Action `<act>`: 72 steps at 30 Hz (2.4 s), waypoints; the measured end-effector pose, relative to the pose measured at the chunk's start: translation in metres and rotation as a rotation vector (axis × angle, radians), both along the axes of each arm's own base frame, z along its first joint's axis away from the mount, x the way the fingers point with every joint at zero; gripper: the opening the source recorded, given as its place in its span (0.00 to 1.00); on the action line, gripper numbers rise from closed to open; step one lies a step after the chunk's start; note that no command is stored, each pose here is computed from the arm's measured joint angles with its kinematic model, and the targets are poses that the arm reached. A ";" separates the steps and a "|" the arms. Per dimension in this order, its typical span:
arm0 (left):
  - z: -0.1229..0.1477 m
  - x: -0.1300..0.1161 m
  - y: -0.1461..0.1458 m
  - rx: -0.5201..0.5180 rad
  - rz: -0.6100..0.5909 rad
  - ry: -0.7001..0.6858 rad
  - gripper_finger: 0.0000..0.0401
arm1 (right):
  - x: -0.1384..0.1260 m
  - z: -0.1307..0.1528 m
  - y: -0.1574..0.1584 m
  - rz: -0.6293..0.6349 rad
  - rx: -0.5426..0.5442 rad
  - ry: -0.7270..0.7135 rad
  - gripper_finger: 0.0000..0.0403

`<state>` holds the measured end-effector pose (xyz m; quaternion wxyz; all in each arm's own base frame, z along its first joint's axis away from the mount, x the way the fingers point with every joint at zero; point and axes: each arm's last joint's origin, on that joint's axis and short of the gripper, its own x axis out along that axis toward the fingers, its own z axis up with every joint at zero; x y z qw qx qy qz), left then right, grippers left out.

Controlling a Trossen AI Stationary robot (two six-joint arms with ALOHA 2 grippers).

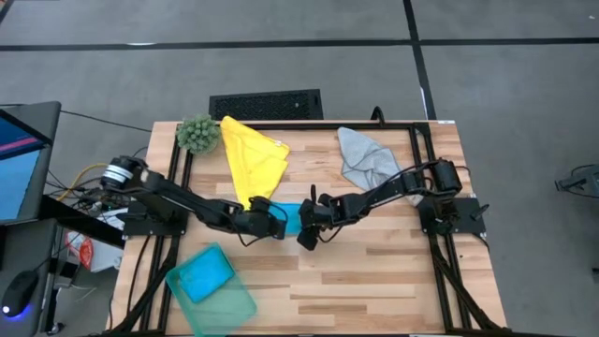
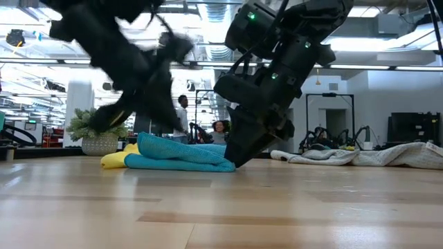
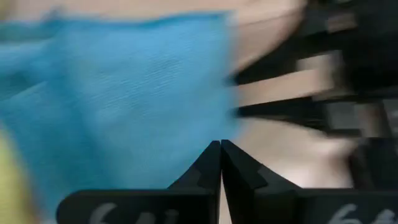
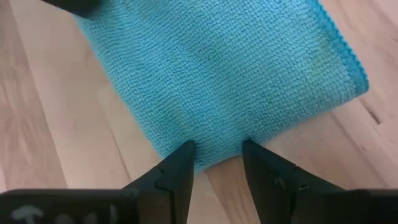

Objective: Fold microfiber towels
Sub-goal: Fold the blue towel, then put the folded blue towel into the blue bin

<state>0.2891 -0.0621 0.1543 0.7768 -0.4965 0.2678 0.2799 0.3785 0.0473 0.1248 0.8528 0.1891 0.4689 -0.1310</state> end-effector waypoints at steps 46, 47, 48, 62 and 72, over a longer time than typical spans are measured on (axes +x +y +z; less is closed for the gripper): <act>-0.036 -0.005 0.009 0.213 -0.153 0.272 0.00 | 0.031 -0.027 -0.075 0.381 -0.178 -0.216 0.72; -0.036 -0.005 0.009 0.213 -0.154 0.273 0.00 | 0.031 -0.031 -0.075 0.369 -0.163 -0.208 0.72; -0.036 -0.005 0.009 0.213 -0.154 0.272 0.00 | 0.030 -0.034 -0.075 0.360 -0.148 -0.190 0.70; -0.029 -0.004 0.008 0.146 -0.157 0.230 0.00 | 0.028 -0.037 -0.059 0.290 -0.021 -0.158 0.12; 0.055 -0.031 0.010 0.073 -0.146 -0.047 0.00 | 0.022 -0.018 -0.058 0.213 0.096 -0.158 0.05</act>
